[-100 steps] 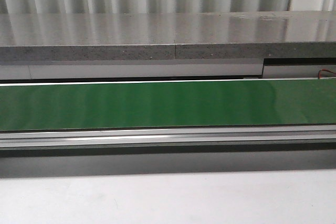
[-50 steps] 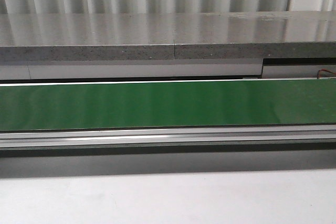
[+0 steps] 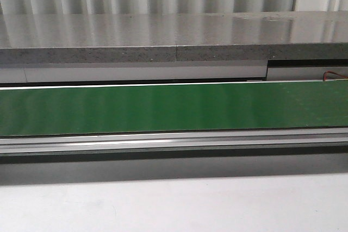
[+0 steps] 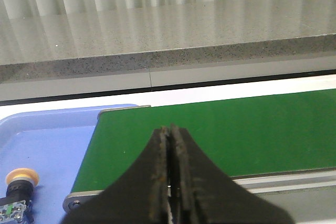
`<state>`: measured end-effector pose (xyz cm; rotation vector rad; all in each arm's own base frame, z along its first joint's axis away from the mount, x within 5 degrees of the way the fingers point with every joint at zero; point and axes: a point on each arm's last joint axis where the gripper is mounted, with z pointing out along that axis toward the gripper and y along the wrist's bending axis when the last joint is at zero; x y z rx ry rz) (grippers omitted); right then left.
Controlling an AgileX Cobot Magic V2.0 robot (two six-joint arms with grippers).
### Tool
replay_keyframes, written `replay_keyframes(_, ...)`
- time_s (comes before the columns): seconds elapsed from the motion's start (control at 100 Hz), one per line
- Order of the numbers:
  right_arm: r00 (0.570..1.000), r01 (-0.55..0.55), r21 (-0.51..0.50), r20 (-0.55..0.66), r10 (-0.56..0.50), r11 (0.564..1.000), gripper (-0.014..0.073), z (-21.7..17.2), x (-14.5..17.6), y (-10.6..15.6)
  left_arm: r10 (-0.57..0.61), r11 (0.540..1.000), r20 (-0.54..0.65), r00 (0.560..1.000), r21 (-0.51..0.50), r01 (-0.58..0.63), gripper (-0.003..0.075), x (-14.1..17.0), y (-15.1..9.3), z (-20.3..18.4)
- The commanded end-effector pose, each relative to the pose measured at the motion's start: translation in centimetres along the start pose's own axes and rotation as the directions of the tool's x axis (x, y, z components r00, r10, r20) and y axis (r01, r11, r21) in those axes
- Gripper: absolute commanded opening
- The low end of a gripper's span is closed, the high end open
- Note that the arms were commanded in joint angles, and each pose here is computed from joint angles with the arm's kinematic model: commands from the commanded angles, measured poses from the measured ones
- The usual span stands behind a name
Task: Move button from right to left
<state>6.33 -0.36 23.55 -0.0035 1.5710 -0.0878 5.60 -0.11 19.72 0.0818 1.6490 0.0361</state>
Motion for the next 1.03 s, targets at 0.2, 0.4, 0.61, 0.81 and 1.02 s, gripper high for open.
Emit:
replay_keyframes(0.2,0.994,-0.008,0.019,0.108,0.006,1.0,-0.0066,-0.9,2.3,0.1,-0.015,1.0,0.076,0.997,0.001,0.015,-0.002,0.4,-0.1,0.0)
replay_keyframes(0.4,0.994,-0.009,0.019,0.111,0.007,1.0,-0.0066,-1.0,2.3,0.1,-0.015,1.0,0.078,0.997,0.001,0.015,-0.002,0.4,-0.1,0.0)
replay_keyframes(0.61,0.994,-0.009,0.019,0.111,0.007,1.0,-0.0066,-1.0,2.3,0.1,-0.015,1.0,0.078,0.997,0.001,0.015,-0.002,0.4,-0.1,0.0)
replay_keyframes(0.81,0.994,-0.009,0.019,0.111,0.007,1.0,-0.0066,-1.0,2.3,0.1,-0.015,1.0,0.078,0.997,0.001,0.015,-0.002,0.4,-0.1,0.0)
replay_keyframes(1.02,0.994,-0.009,0.019,0.111,0.007,1.0,-0.0066,-1.0,2.3,0.1,-0.015,1.0,0.078,0.997,0.001,0.015,-0.002,0.4,-0.1,0.0)
